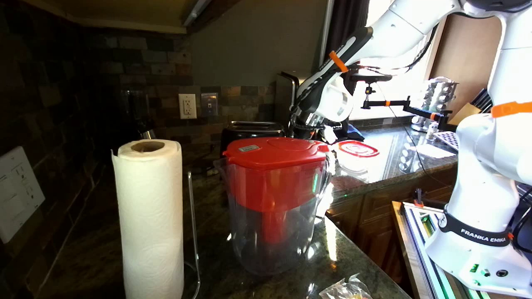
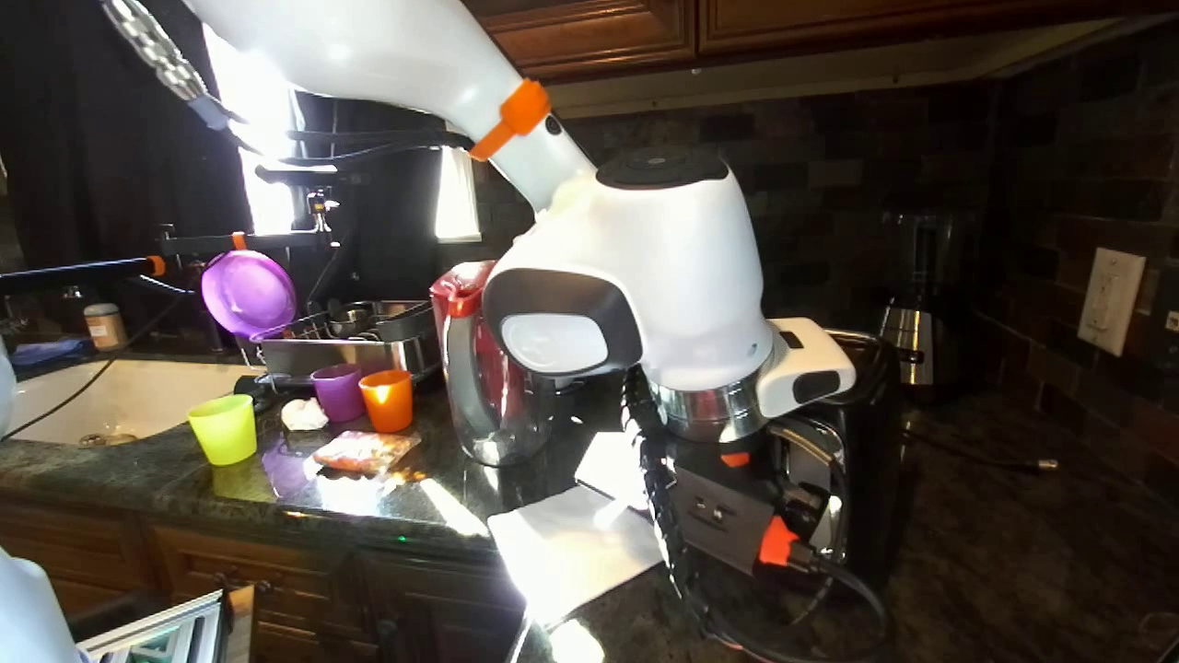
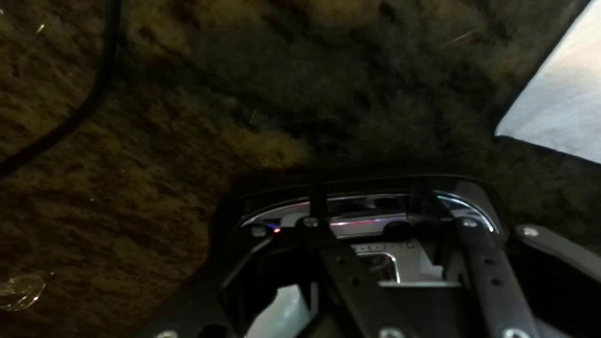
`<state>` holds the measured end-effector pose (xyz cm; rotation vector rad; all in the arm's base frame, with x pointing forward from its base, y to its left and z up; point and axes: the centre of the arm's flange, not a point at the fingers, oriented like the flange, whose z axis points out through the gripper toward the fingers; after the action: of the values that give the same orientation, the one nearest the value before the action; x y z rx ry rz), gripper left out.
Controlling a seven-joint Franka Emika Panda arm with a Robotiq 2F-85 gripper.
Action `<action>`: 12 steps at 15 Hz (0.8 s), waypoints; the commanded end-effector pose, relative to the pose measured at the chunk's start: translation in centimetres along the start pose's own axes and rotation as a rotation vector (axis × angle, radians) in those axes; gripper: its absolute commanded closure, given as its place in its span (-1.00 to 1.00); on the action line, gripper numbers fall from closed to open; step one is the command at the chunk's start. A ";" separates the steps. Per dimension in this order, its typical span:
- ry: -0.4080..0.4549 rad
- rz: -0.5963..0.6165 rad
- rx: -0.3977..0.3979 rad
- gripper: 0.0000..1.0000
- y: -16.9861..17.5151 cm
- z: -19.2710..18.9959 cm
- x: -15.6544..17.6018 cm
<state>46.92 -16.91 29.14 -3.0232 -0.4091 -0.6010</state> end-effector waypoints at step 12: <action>0.020 -0.021 -0.015 0.62 -0.1 0.4 0.3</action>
<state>46.94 -16.67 29.08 -3.0202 -0.4348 -0.5996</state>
